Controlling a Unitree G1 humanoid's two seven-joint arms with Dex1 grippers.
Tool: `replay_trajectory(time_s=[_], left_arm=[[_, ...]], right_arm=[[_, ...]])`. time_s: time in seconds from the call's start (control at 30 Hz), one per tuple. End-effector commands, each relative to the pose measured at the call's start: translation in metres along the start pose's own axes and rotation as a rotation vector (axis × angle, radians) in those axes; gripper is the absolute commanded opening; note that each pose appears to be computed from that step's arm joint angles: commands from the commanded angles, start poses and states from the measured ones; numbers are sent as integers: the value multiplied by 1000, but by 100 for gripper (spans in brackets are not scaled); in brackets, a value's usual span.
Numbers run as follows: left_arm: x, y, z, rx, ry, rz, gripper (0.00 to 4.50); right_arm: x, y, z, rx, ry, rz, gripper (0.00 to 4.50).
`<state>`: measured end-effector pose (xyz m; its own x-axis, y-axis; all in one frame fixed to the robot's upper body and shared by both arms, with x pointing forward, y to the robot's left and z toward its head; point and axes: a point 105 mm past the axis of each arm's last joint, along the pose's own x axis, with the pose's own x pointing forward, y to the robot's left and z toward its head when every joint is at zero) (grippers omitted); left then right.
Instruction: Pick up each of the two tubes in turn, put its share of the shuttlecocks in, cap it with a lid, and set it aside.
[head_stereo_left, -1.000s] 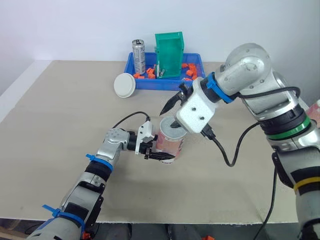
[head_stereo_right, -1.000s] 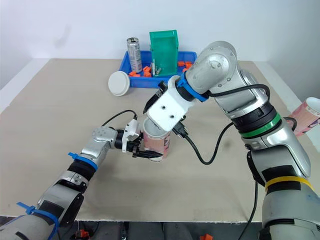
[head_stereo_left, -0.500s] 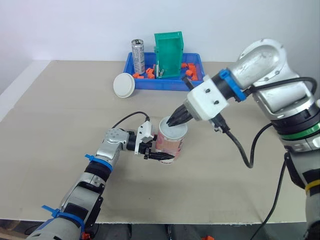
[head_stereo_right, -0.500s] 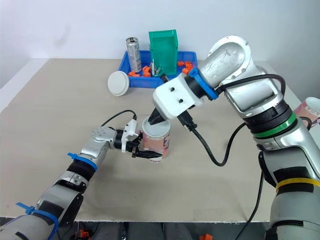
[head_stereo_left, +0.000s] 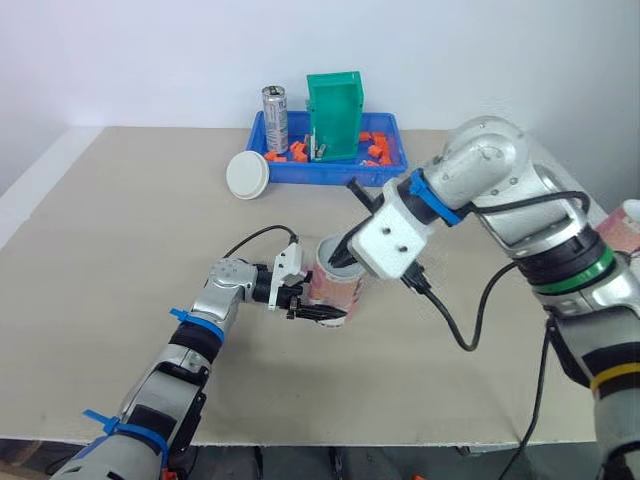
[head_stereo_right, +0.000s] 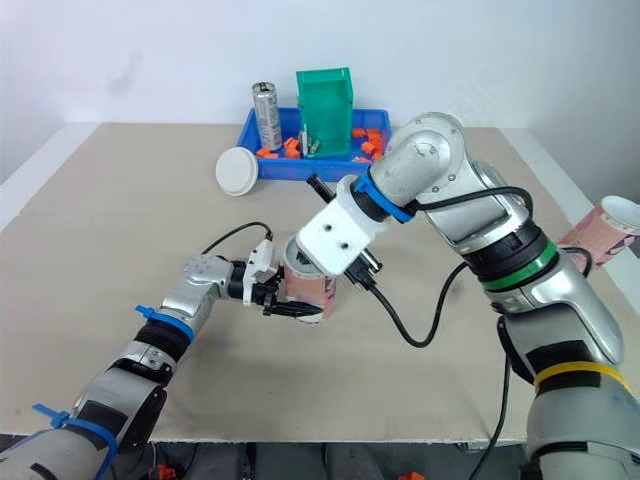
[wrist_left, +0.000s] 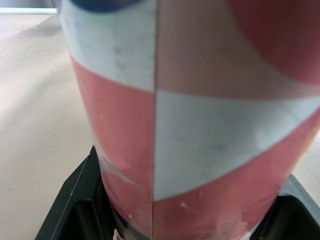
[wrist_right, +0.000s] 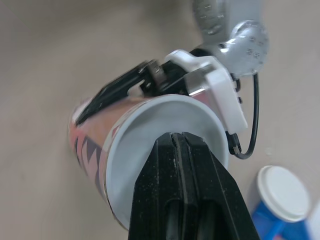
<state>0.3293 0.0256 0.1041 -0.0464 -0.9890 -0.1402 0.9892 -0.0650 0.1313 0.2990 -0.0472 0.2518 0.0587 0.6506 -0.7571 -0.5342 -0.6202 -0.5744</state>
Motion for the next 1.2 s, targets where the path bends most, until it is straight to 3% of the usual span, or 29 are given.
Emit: replay_trajectory(time_s=[0.03,0.17,0.4,0.63,0.67,0.7,0.73,0.77,1.0,1.2], left_arm=[[-3,-5,-17,-55,54,-3,287],[-4,-5,-16,-58,50,-1,287],[-7,-3,-16,-66,52,10,287],[-5,-7,-14,-97,51,-25,287],[-6,-7,-12,-106,44,-29,352],[-7,-7,-6,-111,20,-42,381],[-8,-6,1,-110,1,-46,437],[-9,-6,5,-108,-11,-50,445],[-30,-8,17,-46,7,-39,445],[-86,-10,17,-31,107,75,445]], right_arm=[[-23,-15,12,32,-63,-71,3],[-53,-19,3,188,-77,-252,118],[-82,13,-8,416,-107,-444,439],[-80,68,-36,721,-83,-632,446],[-76,74,-38,749,-78,-645,450],[-68,81,-40,789,-85,-659,450],[-61,87,-41,820,-89,-670,450],[-57,91,-41,839,-93,-678,450],[-18,116,-46,984,-144,-667,450],[7,109,-35,974,-247,-621,450]])
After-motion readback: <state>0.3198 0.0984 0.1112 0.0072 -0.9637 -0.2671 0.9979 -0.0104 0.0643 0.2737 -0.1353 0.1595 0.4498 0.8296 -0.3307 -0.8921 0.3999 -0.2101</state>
